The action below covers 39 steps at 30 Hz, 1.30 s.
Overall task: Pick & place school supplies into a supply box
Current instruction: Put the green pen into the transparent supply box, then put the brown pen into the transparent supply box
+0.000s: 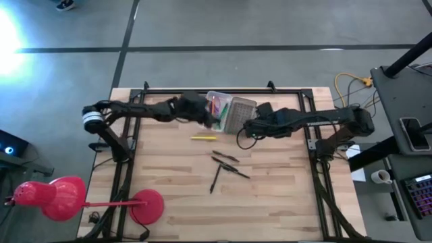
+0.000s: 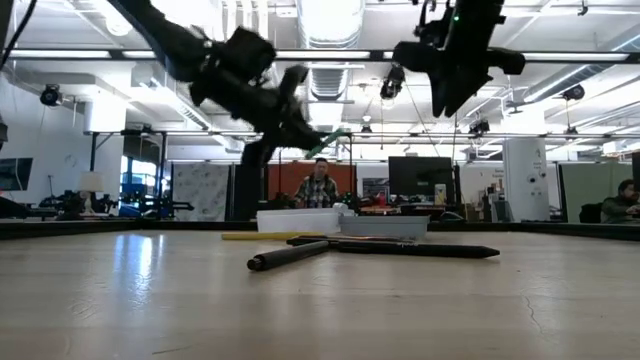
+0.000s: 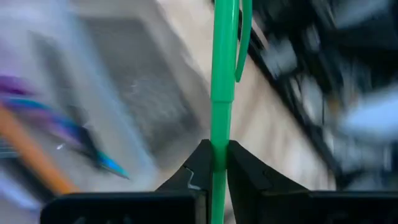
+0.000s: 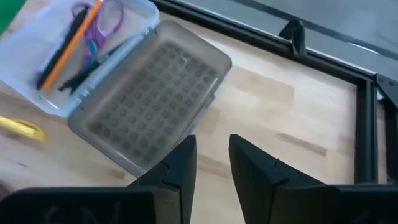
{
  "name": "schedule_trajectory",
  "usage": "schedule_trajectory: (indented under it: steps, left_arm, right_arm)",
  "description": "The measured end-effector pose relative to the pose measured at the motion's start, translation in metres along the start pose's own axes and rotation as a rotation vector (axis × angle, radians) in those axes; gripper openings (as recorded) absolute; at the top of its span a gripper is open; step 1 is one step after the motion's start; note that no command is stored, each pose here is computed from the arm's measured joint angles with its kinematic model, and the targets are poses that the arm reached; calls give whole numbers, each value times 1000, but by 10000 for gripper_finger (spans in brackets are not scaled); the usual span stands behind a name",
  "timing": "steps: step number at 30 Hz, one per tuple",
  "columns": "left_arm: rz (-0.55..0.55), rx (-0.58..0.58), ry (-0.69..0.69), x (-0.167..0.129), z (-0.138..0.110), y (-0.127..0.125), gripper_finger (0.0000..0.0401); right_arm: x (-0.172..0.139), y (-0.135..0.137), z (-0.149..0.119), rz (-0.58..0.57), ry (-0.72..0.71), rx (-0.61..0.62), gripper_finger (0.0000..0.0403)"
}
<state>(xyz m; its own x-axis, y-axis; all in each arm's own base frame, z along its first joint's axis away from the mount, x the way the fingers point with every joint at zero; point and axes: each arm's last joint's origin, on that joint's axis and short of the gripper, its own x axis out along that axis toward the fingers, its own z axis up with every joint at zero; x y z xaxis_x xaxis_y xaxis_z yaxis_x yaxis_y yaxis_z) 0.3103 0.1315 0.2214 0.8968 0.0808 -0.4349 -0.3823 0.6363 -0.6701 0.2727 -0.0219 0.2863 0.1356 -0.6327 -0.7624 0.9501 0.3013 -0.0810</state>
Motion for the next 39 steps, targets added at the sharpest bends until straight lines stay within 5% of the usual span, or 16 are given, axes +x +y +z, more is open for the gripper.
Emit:
schedule_trajectory:
  steps: [7,15,21,26,35,39]
  left_arm:
    - [156,-246,-80,-7,8,58,18]
    - [269,-276,-153,14,29,64,97]
    - [335,-152,-48,13,41,55,142]
    - [282,85,26,-7,40,21,149]
    - [124,298,63,-51,-11,-31,150]
    - [89,320,47,-66,-44,-30,150]
  right_arm:
    - [3,4,-1,2,0,32,87]
    - [23,31,-11,67,82,-73,84]
    - [28,41,-22,125,192,-253,94]
    - [29,51,-35,265,262,-484,91]
    - [50,94,-67,587,77,-724,87]
    - [58,101,-76,602,32,-820,110]
